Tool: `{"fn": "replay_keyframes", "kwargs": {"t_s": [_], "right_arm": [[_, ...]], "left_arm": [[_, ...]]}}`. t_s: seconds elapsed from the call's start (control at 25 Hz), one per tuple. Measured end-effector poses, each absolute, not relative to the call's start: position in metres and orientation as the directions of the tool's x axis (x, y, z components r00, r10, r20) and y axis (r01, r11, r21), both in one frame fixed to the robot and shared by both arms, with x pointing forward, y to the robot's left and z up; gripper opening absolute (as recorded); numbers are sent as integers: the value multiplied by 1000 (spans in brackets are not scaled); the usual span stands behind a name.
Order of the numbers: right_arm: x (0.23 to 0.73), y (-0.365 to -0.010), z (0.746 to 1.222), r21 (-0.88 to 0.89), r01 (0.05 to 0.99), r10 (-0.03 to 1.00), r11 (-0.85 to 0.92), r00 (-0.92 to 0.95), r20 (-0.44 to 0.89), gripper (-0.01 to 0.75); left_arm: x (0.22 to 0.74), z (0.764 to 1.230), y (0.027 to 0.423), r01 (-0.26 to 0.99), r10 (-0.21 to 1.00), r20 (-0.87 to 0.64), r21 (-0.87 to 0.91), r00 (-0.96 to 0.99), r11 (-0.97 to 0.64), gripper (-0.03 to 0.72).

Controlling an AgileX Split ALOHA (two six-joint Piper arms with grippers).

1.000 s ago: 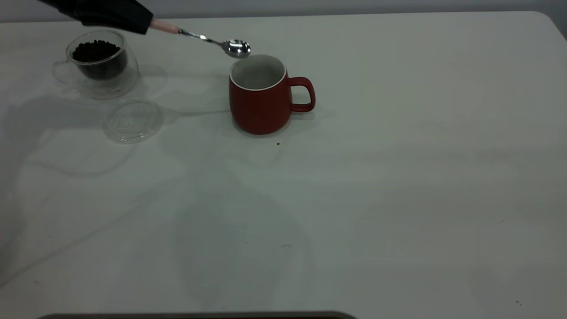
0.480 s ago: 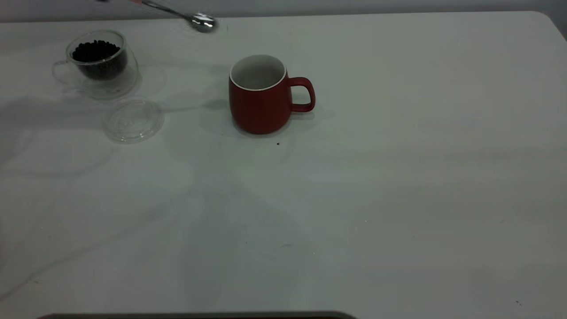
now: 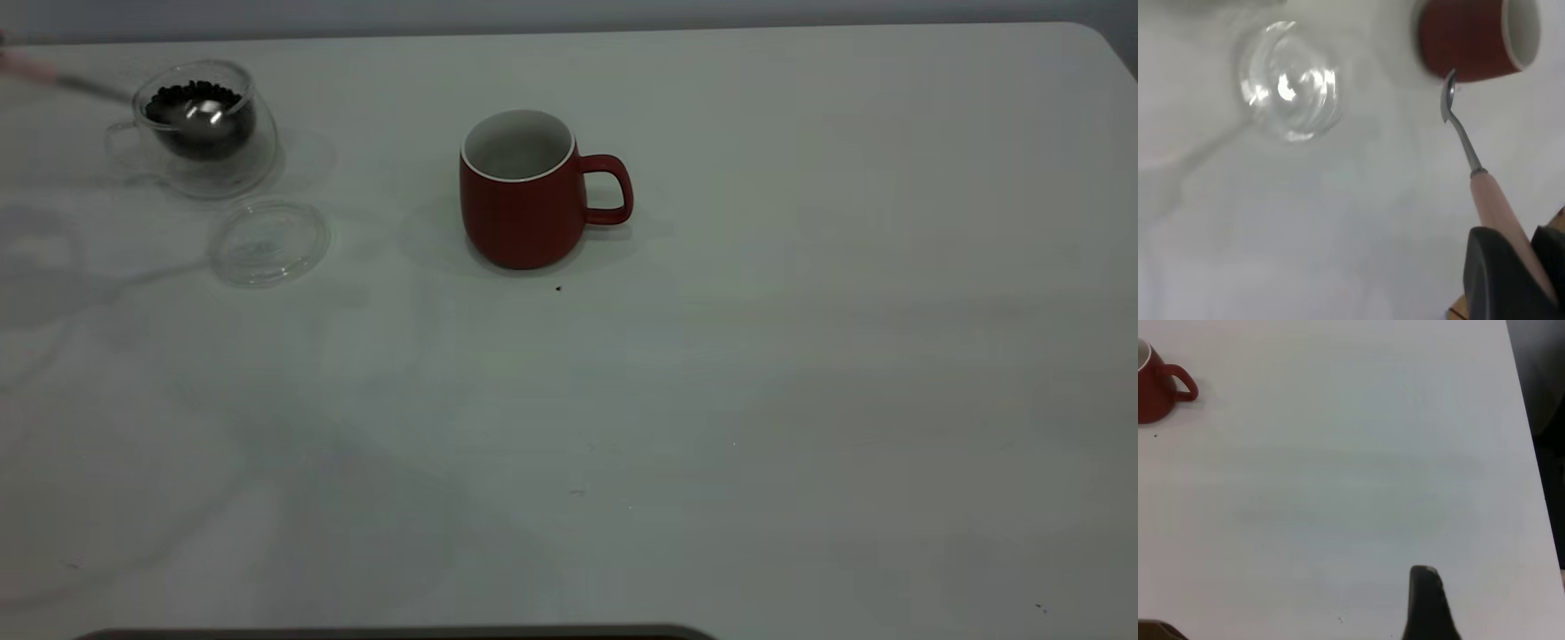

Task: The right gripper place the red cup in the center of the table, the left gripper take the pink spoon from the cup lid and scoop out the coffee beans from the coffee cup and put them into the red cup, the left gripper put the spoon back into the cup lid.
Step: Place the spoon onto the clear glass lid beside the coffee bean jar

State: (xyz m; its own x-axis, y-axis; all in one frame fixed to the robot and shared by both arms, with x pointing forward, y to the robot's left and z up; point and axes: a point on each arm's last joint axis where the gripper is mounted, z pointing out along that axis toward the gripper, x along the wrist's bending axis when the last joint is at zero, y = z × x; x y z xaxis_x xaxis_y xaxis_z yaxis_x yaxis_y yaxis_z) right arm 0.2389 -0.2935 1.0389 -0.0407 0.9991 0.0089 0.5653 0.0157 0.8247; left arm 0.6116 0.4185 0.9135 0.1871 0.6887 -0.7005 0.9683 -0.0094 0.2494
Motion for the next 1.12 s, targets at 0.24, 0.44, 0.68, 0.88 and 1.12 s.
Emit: {"fn": "replay_keyframes", "kwargs": {"t_s": [0.24, 0.44, 0.68, 0.88, 1.12], "right_arm": [[239, -293, 1039, 825, 565, 999, 16, -41, 9, 531], [239, -293, 1039, 825, 565, 999, 16, -41, 9, 531], [239, -293, 1039, 825, 565, 999, 16, -41, 9, 531], [239, -293, 1039, 825, 565, 999, 16, -41, 9, 531], [239, -293, 1039, 825, 565, 999, 16, -41, 9, 531]], "left_arm": [[603, 879, 425, 982, 669, -733, 185, 121, 25, 128], [611, 851, 423, 977, 675, -734, 189, 77, 94, 128], [613, 822, 421, 974, 637, -771, 160, 23, 158, 128], [611, 796, 419, 974, 616, -787, 120, -23, 190, 128], [611, 785, 419, 971, 621, -784, 137, -16, 197, 128]]}}
